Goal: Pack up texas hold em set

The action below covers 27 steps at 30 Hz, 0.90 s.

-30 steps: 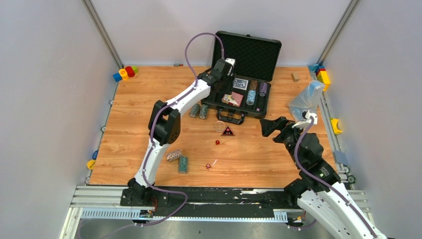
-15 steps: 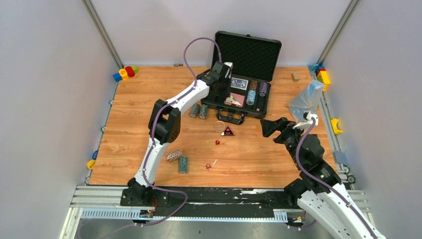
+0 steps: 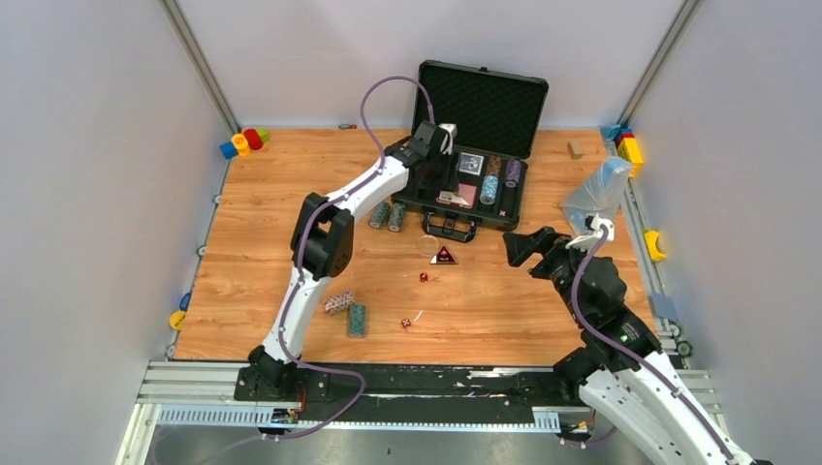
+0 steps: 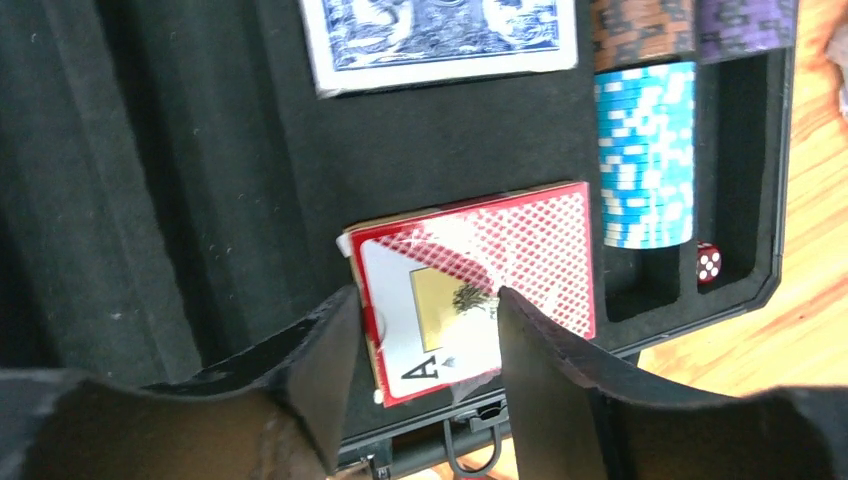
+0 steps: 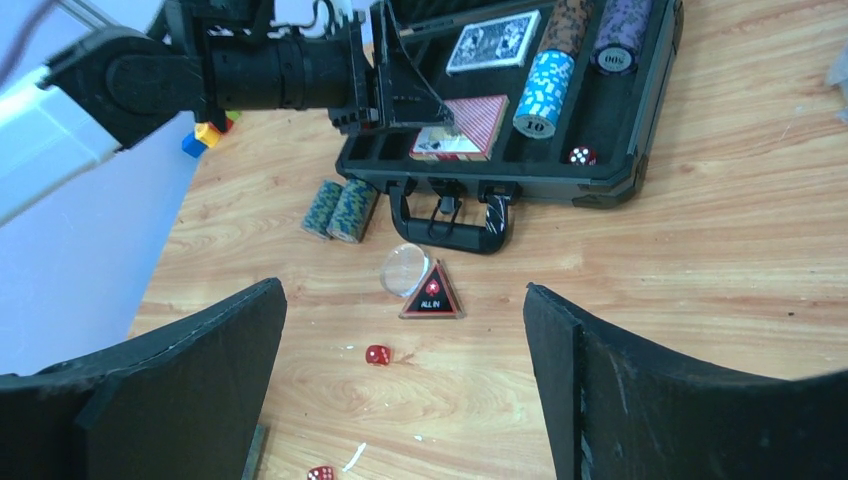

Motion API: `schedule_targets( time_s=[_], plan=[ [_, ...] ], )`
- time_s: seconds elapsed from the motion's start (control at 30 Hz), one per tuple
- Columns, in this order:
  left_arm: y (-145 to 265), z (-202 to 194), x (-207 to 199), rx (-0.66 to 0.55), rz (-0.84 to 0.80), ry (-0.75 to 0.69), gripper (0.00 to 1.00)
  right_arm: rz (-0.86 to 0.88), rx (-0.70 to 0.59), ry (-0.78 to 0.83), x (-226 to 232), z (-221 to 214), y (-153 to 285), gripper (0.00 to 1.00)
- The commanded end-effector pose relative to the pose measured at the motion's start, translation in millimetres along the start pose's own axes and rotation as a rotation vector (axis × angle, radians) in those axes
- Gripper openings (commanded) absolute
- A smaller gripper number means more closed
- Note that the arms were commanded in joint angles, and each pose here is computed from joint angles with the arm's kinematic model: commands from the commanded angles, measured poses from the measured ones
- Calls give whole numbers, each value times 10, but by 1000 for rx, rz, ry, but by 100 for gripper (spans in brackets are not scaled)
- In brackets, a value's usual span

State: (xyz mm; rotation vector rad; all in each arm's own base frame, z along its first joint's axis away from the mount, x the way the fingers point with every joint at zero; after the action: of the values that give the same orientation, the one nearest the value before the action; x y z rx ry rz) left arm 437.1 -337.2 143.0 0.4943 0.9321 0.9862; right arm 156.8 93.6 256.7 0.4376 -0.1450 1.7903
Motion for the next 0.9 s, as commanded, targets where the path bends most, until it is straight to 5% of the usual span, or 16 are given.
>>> schedule_targets(
  time_s=[0.0, 0.2, 0.3, 0.47, 0.63, 0.87],
  plan=[
    [194, -72, -54, 11, 57, -61, 66, 26, 60, 12, 89, 38, -55, 91],
    [1087, 126, -108, -144, 117, -123, 96, 109, 227, 58, 238, -91, -235, 91],
    [1330, 51, 0, -190, 170, -131, 100, 128, 283, 58, 276, -152, -296, 91],
    [1446, -230, 408, -168, 262, -86, 96, 147, 291, 42, 308, -166, -320, 92],
    [1405, -258, 793, -184, 331, -27, 77, 155, 277, 52, 318, -129, -313, 91],
    [1185, -232, 1115, -164, 406, 2, 72, 156, 265, 47, 293, -135, -256, 91]
  ],
)
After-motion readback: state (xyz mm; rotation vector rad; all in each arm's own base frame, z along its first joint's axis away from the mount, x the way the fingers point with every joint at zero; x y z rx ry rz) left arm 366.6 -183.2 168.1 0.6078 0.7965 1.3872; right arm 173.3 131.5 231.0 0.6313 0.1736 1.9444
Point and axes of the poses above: each gripper's point midway between its finger pads, its own y axis back along the fingers, its own x axis along the line the jaws close on, z = x × y, the point moved 8 cm from there along y, back along the fingers, and after that the axes turned 11 degrees about y, right-handed, at the moved point
